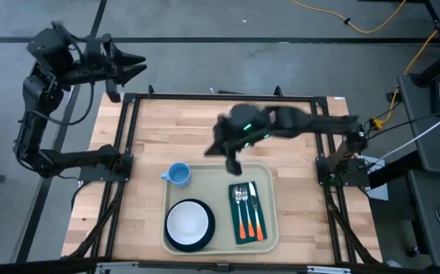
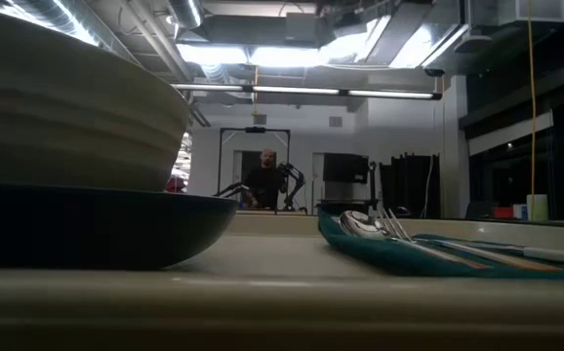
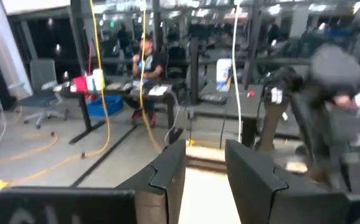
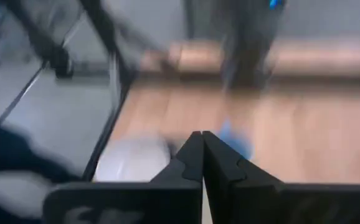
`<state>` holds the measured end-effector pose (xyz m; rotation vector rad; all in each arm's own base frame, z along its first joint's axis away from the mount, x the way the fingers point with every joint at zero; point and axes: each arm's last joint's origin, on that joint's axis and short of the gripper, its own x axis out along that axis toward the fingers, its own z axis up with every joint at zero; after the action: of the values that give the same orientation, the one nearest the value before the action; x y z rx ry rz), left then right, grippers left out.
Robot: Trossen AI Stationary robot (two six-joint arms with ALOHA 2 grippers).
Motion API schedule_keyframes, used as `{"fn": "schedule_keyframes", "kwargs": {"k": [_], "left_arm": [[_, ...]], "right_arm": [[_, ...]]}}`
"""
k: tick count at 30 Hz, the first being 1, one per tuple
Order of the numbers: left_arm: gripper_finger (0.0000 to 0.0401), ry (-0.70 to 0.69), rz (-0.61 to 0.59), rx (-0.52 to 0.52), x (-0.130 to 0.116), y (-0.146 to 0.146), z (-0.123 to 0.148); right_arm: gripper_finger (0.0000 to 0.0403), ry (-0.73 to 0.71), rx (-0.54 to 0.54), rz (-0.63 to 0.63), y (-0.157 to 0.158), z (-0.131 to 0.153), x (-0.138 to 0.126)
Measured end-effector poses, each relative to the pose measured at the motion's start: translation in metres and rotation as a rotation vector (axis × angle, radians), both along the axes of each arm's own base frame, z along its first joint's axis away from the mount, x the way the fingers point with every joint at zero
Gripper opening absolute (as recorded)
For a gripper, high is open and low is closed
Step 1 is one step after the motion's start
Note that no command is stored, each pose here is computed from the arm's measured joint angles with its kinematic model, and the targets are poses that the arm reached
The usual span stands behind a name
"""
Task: Set up tray
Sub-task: Return to Home Position
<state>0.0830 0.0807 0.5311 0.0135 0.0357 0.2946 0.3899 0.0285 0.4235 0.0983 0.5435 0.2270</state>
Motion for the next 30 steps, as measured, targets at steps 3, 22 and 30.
{"fn": "schedule_keyframes", "kwargs": {"k": [3, 22, 30], "left_arm": [[0.0106, -0.071, -0.034, -0.009, 0.002, -0.003, -0.002], [0.0105, -0.329, 0.256, -0.098, 0.016, -0.036, -0.111], [0.0083, -0.251, 0.132, -0.002, 0.039, -0.056, -0.140]], "right_arm": [[0.0004, -0.200, -0.065, -0.049, -0.004, 0.054, -0.023], [0.0003, -0.379, -0.116, -0.411, -0.063, 0.080, -0.110], [0.0003, -0.522, -0.023, -0.346, -0.074, 0.005, -0.133]]}}
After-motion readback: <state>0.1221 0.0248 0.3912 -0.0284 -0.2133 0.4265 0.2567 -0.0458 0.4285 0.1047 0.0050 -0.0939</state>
